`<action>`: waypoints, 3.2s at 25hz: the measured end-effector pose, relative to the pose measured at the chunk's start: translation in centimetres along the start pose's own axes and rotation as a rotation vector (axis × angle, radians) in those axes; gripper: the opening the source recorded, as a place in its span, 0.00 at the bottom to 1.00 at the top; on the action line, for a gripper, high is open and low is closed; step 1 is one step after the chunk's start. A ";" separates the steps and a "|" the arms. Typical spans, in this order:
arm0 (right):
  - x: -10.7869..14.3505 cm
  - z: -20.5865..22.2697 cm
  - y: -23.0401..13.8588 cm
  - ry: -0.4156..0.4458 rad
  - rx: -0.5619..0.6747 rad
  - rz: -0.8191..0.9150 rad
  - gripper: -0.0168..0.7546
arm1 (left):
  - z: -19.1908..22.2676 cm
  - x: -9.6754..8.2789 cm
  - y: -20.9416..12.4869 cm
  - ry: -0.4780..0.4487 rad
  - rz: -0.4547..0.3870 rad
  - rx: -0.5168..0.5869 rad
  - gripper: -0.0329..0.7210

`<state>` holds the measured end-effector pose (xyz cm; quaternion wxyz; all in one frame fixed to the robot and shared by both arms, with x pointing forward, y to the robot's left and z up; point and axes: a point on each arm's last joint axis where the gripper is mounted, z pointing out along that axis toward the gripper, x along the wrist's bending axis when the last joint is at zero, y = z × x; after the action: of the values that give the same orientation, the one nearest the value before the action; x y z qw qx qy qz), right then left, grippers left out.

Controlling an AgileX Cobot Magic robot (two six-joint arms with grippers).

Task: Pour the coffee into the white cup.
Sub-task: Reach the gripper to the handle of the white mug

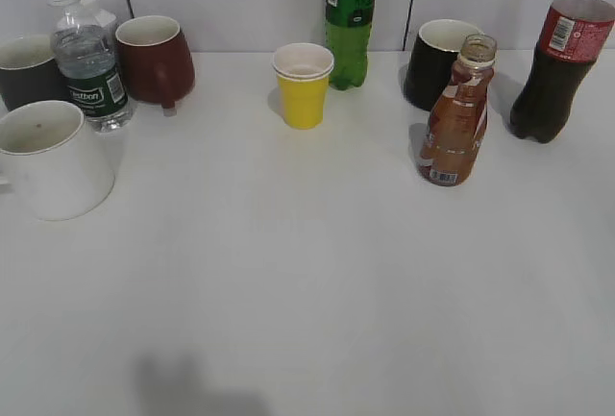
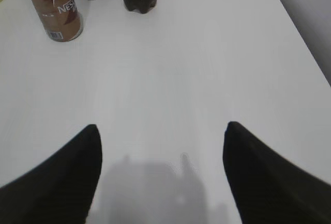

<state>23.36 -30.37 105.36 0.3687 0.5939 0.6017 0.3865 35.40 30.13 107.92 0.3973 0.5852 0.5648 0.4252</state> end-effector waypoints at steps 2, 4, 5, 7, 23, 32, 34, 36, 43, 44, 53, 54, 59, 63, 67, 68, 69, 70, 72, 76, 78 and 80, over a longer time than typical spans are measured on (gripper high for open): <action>0.0 0.0 0.0 0.000 0.000 0.000 0.76 | 2.3 -0.4 -1.2 -0.027 0.015 -0.021 0.36; 0.0 0.0 0.0 0.000 0.000 0.000 0.76 | 4.6 -1.0 -2.8 -0.064 0.032 -0.049 0.36; 0.0 0.0 0.0 0.000 0.000 0.000 0.76 | 5.5 -1.2 -3.8 -0.080 0.031 -0.048 0.36; 0.0 0.0 0.0 0.000 0.000 0.000 0.76 | 7.7 -1.6 -5.6 -0.108 -0.002 -0.031 0.36; 0.0 0.0 0.0 0.000 0.000 0.000 0.76 | 13.6 -1.8 -11.2 -0.064 -0.153 0.072 0.36; 0.0 0.0 0.0 0.000 0.000 0.000 0.76 | 13.1 -0.9 -13.1 0.036 -0.193 -0.015 0.37; 0.0 0.0 0.0 0.000 0.000 0.000 0.76 | 13.4 -0.9 -13.4 0.037 -0.187 -0.021 0.37; 0.0 0.0 0.0 0.000 0.000 0.000 0.76 | 13.6 -0.8 -13.5 0.040 -0.183 -0.047 0.37; 0.0 0.0 0.0 0.000 0.000 0.000 0.76 | 14.4 -1.1 -15.3 0.024 -0.163 0.019 0.47; 0.0 0.0 0.0 0.000 0.000 0.000 0.76 | 14.5 -1.2 -15.5 0.019 -0.161 0.024 0.48; 0.0 0.0 0.0 0.000 0.000 0.000 0.76 | 14.4 -0.6 -15.3 0.032 -0.166 0.017 0.54; 0.0 0.0 0.0 0.000 0.000 0.000 0.76 | 14.4 -0.7 -15.2 0.028 -0.165 0.007 0.55; 0.0 0.0 0.0 0.000 0.000 0.000 0.76 | 14.7 -1.0 -14.3 -0.029 -0.143 -0.033 0.55; 0.0 0.0 0.0 0.000 0.000 0.000 0.76 | 14.8 -1.0 -14.2 -0.048 -0.134 -0.037 0.55; 0.0 0.0 0.0 0.000 0.000 0.000 0.76 | 14.8 -0.4 -14.3 -0.023 -0.142 -0.038 0.56; 0.0 0.0 0.0 0.000 0.000 0.000 0.76 | 15.0 -0.2 -14.2 -0.021 -0.142 -0.042 0.56; 0.0 0.0 0.0 0.000 0.000 0.000 0.76 | 15.1 -0.2 -14.0 -0.027 -0.140 -0.049 0.56; 0.0 0.0 0.0 0.000 0.000 0.000 0.76 | 15.4 -0.2 -13.8 -0.035 -0.135 -0.060 0.56; 0.0 0.0 0.0 0.000 0.000 0.000 0.76 | 15.8 -0.4 -13.3 -0.057 -0.124 -0.082 0.56; 0.0 0.0 0.0 0.000 0.000 0.000 0.76 | 16.5 -0.4 -12.8 -0.065 -0.117 -0.086 0.56; 0.0 0.0 0.0 0.000 0.000 0.000 0.76 | 16.9 -0.4 -12.7 -0.065 -0.114 -0.071 0.56; 0.0 0.0 0.0 0.000 0.000 0.000 0.76 | 17.1 -0.3 -12.7 -0.065 -0.113 -0.064 0.56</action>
<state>23.36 -30.37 105.36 0.3687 0.5939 0.6017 0.3865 47.46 30.64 90.43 0.4574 0.5525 0.5699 0.4009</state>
